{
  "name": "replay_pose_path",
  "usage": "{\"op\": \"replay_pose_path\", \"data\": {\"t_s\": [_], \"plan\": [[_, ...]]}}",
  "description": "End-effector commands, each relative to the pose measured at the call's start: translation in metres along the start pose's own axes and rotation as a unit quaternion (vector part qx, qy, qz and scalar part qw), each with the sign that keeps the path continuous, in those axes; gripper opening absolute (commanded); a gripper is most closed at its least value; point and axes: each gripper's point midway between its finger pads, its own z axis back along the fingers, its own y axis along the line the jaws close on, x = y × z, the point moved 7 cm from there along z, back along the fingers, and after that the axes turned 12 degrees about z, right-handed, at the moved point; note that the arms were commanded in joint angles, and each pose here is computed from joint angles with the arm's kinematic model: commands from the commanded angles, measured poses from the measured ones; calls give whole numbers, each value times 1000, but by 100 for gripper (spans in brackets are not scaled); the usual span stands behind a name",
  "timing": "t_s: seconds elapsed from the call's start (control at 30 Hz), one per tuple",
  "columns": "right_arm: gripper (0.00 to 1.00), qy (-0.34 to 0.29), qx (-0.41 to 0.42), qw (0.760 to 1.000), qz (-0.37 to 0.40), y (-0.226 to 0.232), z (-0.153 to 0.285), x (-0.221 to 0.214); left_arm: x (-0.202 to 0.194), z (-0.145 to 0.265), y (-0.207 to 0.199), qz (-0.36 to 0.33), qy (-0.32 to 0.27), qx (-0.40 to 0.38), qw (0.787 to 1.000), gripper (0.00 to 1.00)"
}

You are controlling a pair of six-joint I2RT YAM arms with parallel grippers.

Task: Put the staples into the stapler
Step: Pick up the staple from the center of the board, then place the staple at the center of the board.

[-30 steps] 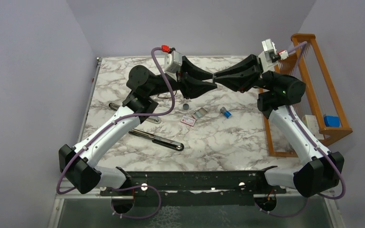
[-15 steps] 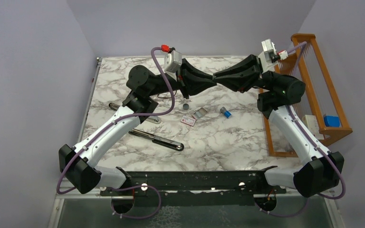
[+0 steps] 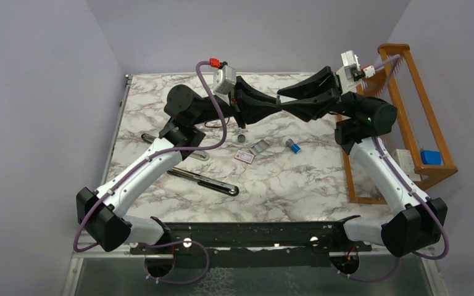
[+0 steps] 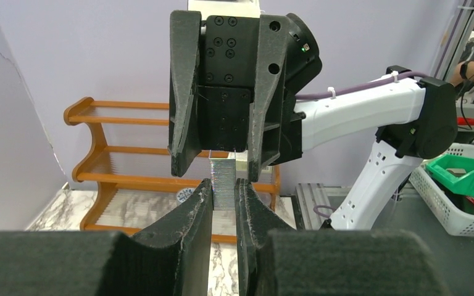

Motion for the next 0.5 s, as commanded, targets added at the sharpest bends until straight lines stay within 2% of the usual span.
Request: {"op": "replay_pose_path", "data": {"t_s": [0.0, 0.13, 0.27, 0.37, 0.47], "plan": [[47, -21, -24, 999, 39, 6, -2, 22, 12, 1, -11, -16, -18, -9, 1000, 0], [53, -49, -118, 990, 68, 6, 1, 49, 5, 2, -9, -7, -7, -10, 1000, 0], [60, -71, -236, 965, 87, 5, 14, 72, -12, 4, 2, 7, 30, 7, 999, 0], [61, -43, -304, 948, 87, -1, 24, 71, -31, 10, 18, 1, 81, 54, 995, 0], [61, -6, -334, 940, 73, -5, 32, 59, -54, 22, 37, -28, 148, 103, 983, 0]]}}
